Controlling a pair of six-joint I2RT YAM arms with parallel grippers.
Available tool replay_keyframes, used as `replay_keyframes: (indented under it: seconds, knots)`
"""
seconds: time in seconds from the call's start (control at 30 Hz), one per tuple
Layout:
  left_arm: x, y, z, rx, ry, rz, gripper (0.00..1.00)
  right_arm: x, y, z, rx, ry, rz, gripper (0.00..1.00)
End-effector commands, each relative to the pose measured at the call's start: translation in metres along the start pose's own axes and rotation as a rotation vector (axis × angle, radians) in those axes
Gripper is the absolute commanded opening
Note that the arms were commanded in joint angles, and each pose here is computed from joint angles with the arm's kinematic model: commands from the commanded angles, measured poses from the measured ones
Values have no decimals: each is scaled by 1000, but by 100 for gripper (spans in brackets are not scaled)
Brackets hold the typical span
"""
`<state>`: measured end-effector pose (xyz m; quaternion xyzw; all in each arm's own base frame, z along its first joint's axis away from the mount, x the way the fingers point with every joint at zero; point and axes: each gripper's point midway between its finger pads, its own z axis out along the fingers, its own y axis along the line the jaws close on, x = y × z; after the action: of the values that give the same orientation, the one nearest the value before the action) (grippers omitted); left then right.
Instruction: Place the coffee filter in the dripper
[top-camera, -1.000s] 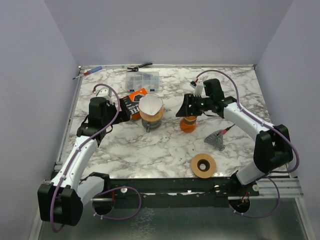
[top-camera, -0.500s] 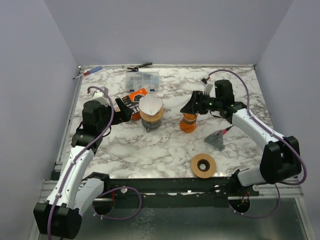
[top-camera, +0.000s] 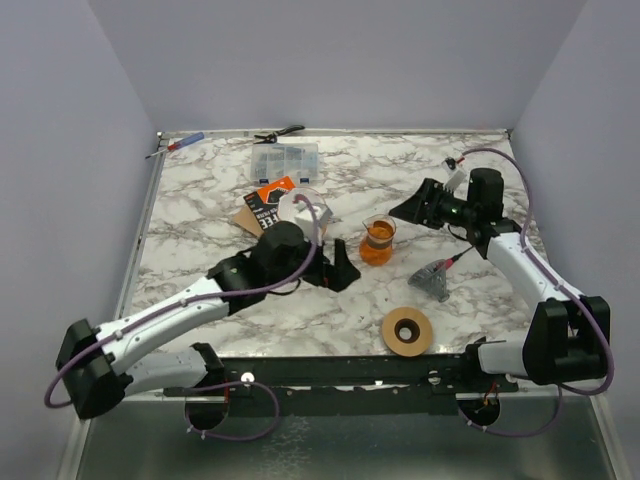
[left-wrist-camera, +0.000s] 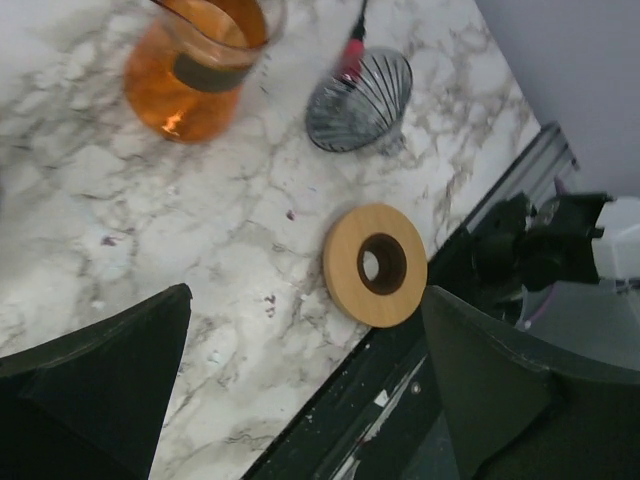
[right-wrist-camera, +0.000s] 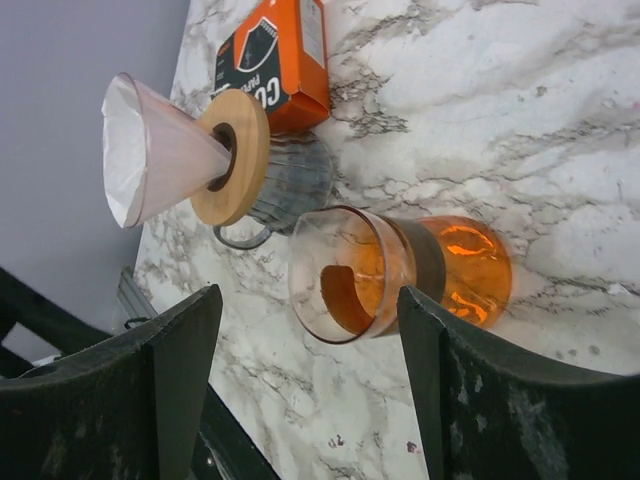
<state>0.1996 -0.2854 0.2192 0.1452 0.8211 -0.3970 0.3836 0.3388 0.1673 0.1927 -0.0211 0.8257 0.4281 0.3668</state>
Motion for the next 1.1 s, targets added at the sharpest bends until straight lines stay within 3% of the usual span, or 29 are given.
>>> replay_keyframes:
  seconds: [0.0, 0.17, 0.47, 1.07]
  knots:
    - [32, -36, 38, -29, 56, 134, 99, -1, -3, -16, -24, -33, 24, 76]
    - [80, -50, 68, -81, 151, 224, 99, 3, -25, -29, 26, -54, 68, 76]
    - [108, -46, 104, -198, 175, 261, 99, 16, -53, -38, 95, -60, 124, 77]
    - [193, -50, 148, -191, 366, 258, 99, 27, -87, -50, 306, -55, 106, 78]
